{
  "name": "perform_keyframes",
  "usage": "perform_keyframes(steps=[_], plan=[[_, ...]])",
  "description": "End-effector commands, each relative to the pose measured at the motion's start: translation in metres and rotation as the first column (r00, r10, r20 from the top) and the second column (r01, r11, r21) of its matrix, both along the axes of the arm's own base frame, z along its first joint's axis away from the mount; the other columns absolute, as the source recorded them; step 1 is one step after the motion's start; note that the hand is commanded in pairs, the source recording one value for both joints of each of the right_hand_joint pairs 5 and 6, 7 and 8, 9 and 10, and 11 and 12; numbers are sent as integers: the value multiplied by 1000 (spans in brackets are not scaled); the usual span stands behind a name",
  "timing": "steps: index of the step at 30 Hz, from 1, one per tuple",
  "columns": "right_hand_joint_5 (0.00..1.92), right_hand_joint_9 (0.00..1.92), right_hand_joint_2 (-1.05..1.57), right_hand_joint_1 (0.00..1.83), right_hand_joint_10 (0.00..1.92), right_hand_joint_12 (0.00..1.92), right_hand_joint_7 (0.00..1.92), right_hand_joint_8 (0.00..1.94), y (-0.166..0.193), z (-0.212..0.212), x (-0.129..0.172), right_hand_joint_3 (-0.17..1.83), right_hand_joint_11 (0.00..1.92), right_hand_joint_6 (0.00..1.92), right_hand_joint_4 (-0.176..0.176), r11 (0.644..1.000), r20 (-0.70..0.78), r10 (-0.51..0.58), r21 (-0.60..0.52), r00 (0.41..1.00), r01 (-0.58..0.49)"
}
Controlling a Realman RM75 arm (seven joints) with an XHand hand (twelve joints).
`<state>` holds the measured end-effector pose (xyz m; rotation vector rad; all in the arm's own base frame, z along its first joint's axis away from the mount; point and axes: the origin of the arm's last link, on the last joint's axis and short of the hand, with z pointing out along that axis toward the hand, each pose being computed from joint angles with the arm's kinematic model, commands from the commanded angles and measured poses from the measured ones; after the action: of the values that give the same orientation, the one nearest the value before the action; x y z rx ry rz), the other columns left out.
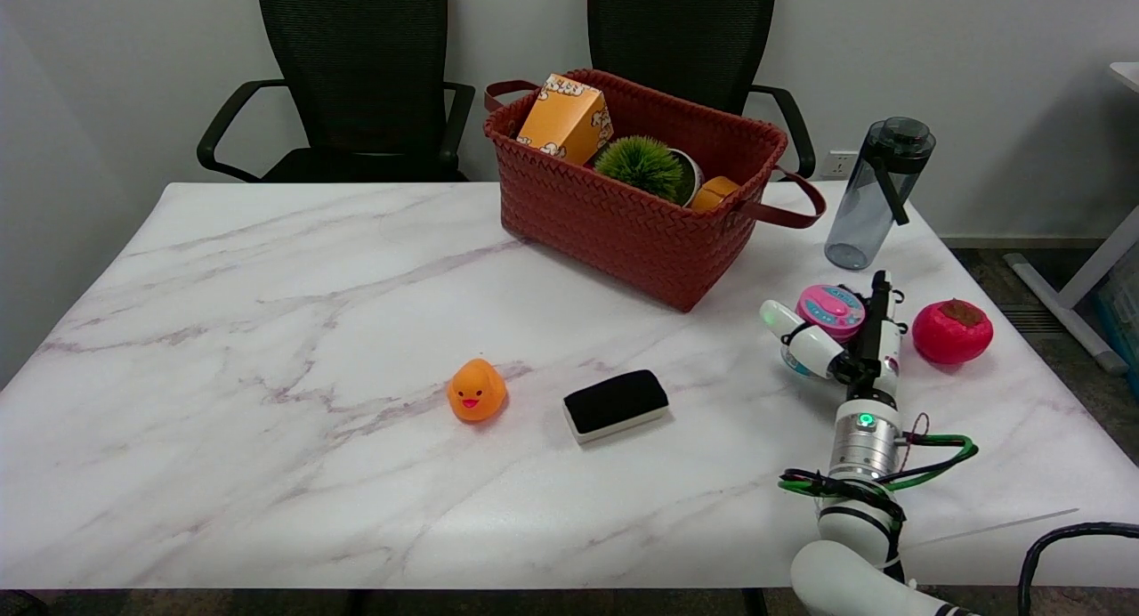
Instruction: Pick up the pink gum jar.
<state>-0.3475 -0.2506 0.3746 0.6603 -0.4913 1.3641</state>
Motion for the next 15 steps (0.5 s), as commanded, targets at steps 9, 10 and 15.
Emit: perform_keyframes(steps=[9,10,15], plan=[[644,690,698,1089,690,620,991,991,-1,-1,-1,-175,620,644,0,999,46,39,22,998,-40],[652,714,707,1085,714,631,1024,1024,-1,-1,0,-175,631,652,0,999,47,42,21,998,-43],[769,841,739,1075,841,779,1141,1141,-1,-1,1,-175,779,769,0,998,49,55,17,997,-56]])
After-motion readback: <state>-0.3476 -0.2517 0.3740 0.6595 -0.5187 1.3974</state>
